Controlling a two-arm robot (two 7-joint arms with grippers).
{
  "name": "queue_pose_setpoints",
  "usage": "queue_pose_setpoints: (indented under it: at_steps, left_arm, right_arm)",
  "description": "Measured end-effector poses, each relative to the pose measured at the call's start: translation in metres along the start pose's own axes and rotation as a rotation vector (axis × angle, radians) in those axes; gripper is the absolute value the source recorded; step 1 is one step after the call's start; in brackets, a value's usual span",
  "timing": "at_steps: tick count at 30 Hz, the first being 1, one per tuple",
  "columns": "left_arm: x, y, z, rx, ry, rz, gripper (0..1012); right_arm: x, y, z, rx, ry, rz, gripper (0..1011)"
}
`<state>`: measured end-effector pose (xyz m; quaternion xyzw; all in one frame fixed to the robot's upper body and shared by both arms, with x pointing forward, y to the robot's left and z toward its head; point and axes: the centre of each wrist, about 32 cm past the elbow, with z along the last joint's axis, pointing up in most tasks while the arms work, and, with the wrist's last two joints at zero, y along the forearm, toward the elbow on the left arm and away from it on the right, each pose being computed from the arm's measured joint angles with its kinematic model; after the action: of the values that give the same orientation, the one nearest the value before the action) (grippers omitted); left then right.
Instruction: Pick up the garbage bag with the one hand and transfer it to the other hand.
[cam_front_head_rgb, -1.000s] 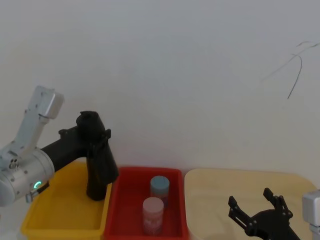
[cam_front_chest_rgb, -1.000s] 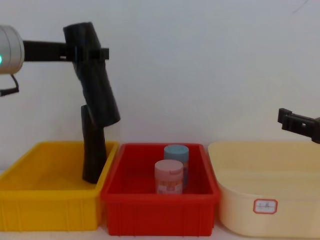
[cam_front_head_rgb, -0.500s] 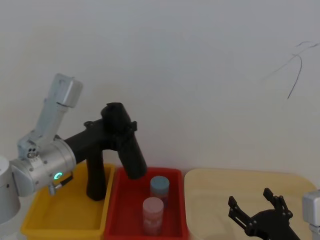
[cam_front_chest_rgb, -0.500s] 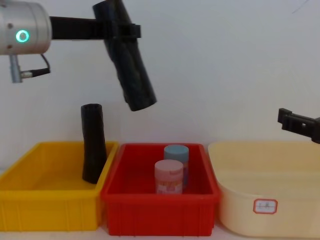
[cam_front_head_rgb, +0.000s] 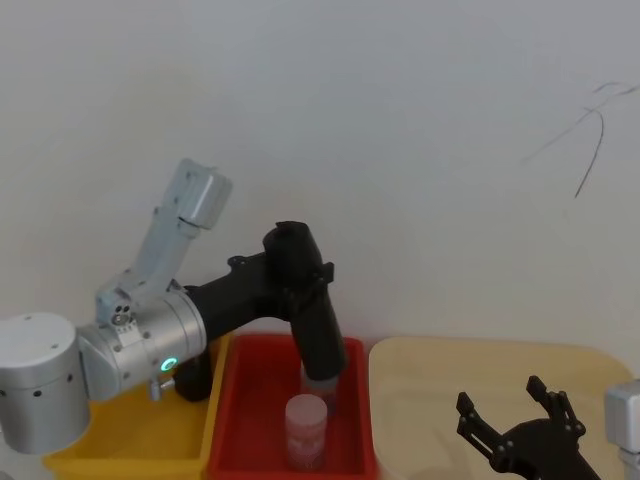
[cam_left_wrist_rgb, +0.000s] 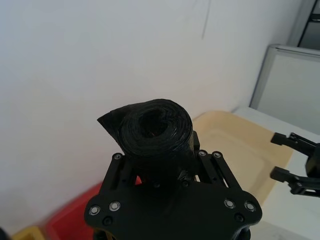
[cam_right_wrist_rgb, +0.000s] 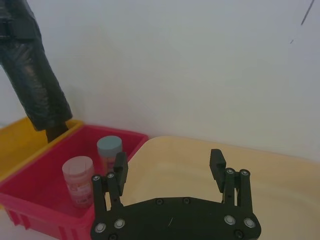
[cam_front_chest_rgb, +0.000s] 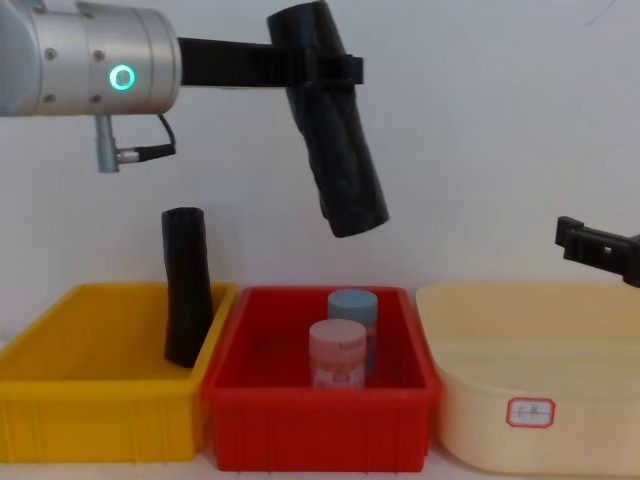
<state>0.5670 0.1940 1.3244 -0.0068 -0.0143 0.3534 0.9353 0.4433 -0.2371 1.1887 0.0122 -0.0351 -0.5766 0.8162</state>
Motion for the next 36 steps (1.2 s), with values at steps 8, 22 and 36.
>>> queue_pose_setpoints:
  at_steps: [8, 22, 36]
  left_arm:
    - [-0.0084, -0.007, 0.0, 0.005, -0.007, -0.032, 466]
    - [-0.015, -0.0122, -0.0001, 0.01, -0.013, -0.057, 466]
    - [-0.017, -0.0137, -0.0001, 0.011, -0.015, -0.064, 466]
  right_arm:
    - [0.002, 0.001, 0.002, -0.001, -0.004, 0.007, 1001]
    - [0.017, 0.015, 0.02, -0.044, -0.025, 0.14, 1001]
    - [0.028, 0.041, 0.05, -0.121, -0.062, 0.344, 1001]
